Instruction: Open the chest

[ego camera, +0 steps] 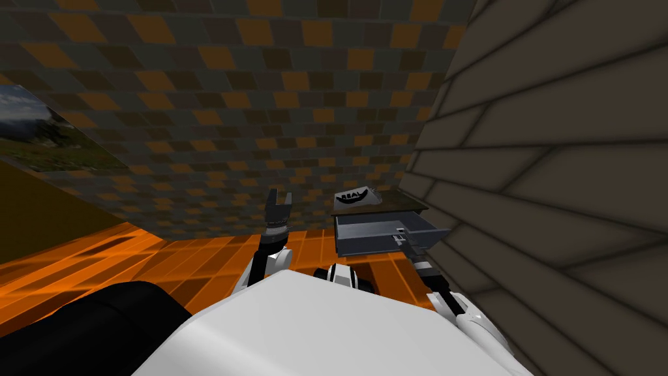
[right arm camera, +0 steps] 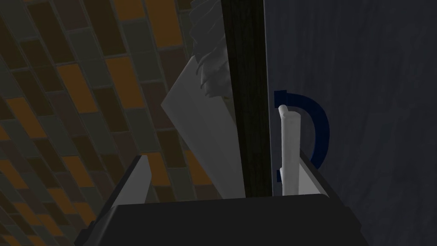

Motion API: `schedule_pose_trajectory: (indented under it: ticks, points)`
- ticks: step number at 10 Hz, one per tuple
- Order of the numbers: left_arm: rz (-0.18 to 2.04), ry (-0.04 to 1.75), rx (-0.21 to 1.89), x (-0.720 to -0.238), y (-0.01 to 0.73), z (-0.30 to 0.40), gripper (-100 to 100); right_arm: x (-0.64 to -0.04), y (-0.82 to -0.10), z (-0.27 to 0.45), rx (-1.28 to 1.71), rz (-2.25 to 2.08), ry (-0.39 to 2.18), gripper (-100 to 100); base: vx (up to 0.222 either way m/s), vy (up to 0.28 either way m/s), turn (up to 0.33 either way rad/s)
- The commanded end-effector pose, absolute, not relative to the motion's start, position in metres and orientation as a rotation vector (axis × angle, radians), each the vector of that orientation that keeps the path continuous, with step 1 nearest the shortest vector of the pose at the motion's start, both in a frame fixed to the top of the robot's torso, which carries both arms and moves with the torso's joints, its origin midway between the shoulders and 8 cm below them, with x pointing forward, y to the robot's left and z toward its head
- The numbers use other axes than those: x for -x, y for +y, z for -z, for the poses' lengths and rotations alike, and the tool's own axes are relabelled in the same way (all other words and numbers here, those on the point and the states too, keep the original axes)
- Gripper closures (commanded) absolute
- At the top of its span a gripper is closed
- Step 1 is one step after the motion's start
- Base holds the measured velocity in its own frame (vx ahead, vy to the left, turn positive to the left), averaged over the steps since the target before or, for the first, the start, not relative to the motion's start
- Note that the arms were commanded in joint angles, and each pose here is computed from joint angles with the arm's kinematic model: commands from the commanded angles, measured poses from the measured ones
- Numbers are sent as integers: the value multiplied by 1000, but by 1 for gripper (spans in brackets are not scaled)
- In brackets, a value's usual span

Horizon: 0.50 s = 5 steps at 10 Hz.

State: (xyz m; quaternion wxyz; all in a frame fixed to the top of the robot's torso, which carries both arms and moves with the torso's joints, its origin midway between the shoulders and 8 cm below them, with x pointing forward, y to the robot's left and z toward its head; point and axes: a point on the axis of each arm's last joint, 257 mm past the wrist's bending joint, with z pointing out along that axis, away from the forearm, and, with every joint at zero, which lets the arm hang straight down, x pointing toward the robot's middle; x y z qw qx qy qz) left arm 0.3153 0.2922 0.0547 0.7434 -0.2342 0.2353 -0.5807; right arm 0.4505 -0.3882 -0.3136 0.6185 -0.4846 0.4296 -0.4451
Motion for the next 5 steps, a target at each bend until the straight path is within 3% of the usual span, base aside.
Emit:
schedule_pose_trajectory:
  ticks: [1, 5]
  points:
    - [1272, 515, 513, -315, 292, -55, 0, -450, -388, 315, 1117, 1023, 992, 0, 0, 0, 0]
    - [1272, 515, 513, -315, 292, -55, 0, -447, -389, 319, 1122, 1021, 1000, 0, -4, 0, -6]
